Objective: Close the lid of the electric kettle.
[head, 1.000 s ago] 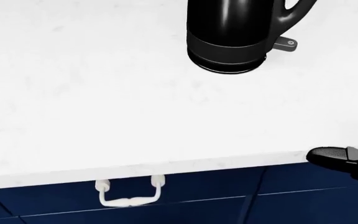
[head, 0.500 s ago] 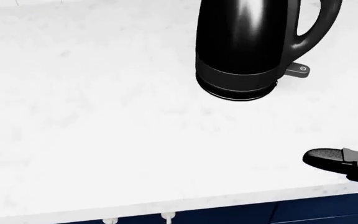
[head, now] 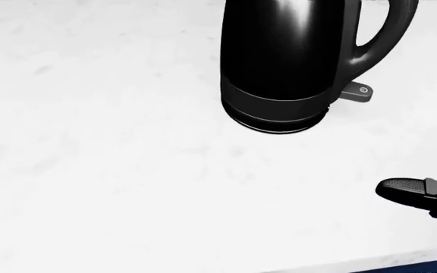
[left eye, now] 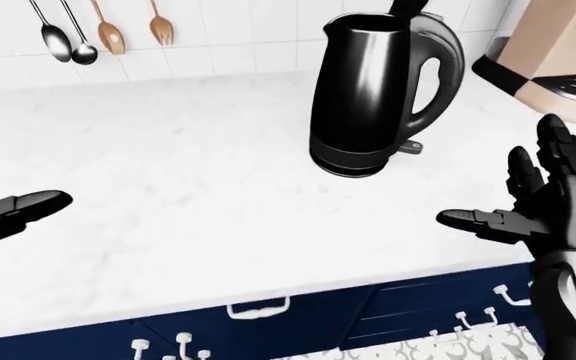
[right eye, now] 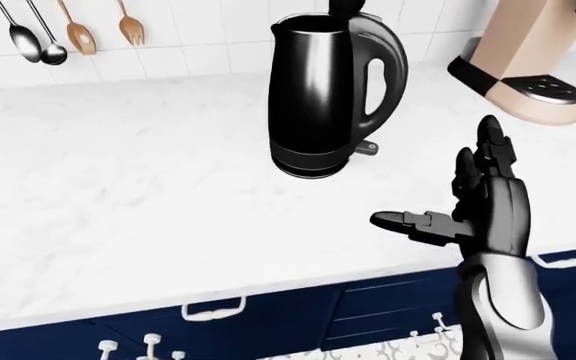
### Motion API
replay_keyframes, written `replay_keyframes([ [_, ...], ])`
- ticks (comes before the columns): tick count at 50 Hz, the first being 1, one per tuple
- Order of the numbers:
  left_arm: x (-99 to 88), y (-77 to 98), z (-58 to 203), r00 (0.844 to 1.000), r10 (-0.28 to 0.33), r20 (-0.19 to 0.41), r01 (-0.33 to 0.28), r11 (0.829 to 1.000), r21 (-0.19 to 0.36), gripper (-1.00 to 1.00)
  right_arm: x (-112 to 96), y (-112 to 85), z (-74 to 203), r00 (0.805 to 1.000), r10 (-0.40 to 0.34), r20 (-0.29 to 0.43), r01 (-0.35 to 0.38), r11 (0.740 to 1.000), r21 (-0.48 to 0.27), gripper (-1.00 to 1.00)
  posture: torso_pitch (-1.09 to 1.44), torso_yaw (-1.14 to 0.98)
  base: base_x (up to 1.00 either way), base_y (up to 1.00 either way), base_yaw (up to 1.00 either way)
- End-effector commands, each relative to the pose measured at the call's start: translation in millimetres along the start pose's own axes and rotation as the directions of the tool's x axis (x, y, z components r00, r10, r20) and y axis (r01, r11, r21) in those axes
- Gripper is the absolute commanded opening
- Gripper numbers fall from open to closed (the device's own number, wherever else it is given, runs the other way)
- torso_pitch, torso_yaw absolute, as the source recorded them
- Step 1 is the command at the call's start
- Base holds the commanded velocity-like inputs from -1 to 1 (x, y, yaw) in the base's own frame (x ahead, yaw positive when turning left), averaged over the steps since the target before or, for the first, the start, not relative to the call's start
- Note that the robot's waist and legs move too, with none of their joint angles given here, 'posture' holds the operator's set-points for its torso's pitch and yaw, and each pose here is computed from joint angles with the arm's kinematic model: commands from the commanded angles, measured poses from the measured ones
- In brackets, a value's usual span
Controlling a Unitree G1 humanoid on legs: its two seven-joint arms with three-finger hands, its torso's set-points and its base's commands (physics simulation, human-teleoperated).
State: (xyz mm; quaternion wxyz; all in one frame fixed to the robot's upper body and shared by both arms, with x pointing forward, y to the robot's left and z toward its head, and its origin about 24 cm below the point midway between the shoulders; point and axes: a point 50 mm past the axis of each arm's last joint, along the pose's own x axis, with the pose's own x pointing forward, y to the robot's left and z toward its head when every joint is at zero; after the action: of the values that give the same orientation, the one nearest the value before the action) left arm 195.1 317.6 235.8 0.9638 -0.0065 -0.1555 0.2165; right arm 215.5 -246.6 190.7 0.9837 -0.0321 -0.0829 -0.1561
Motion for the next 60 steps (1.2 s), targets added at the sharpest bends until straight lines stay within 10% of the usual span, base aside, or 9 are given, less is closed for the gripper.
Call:
replay_keyframes([
  [1,-0.8,-1.7,14.6,0.997,-0.008,0.08,0.007,1.0,0.02,1.0,-1.6,0.5,13.6,0.997,0.002,0.082,-0.001,1.0,-0.008,1.0,0.0,0.0,0.0,0.0,0.0],
  [60,-1.2,-2.7,13.0,0.996,-0.015,0.09,0.006,0.995,0.104,1.0,-1.7,1.1,14.1,0.996,0.005,0.086,-0.004,1.0,-0.011,1.0,-0.39,0.0,0.0,0.0,0.0],
])
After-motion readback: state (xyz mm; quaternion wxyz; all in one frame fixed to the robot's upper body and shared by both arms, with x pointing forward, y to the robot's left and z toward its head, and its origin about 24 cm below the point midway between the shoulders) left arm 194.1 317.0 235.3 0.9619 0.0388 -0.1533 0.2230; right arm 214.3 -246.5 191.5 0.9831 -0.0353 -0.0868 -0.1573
